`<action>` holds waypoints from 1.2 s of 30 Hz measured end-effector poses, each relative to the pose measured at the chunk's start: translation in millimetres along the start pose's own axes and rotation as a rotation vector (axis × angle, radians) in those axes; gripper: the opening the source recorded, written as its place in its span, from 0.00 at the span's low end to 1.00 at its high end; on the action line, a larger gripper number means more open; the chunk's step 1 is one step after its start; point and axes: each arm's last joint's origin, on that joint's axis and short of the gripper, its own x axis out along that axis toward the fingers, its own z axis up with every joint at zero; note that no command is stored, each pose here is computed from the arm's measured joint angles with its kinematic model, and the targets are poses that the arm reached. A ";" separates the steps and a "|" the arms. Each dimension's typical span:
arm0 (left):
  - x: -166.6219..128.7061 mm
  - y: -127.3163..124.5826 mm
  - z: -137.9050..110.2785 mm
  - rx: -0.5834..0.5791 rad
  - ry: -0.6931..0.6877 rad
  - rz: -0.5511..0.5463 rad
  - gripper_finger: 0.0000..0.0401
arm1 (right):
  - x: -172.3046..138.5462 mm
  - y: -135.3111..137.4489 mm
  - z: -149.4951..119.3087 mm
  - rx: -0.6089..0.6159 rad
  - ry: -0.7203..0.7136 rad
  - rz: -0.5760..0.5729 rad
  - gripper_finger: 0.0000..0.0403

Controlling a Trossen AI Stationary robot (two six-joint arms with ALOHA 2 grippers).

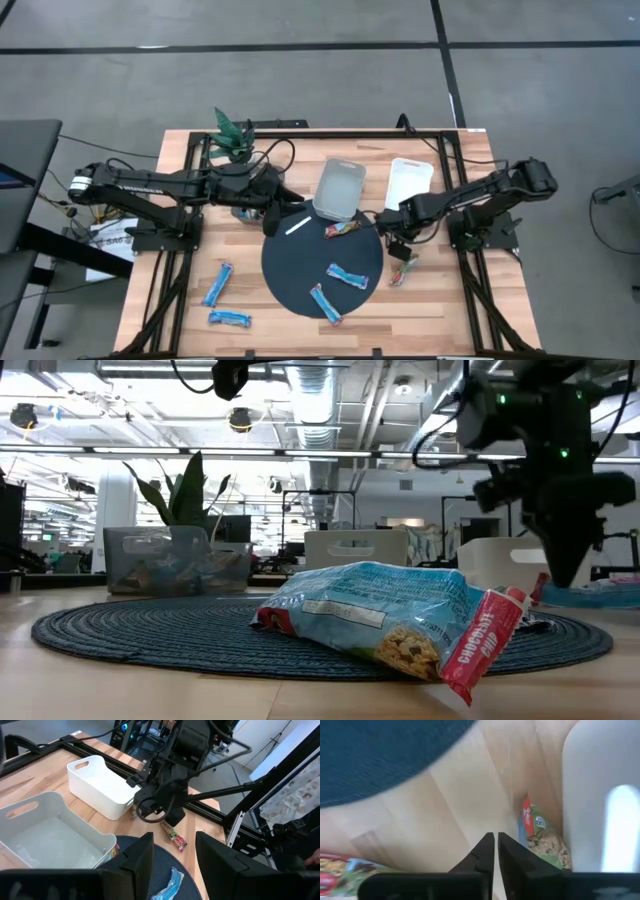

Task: Pick and place Granola Bars by type
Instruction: Put the red granola bar into the white bin

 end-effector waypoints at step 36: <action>-0.1 0.0 -0.5 0.035 0.004 0.000 0.35 | -45.0 12.9 -15.3 0.114 0.003 -0.116 0.48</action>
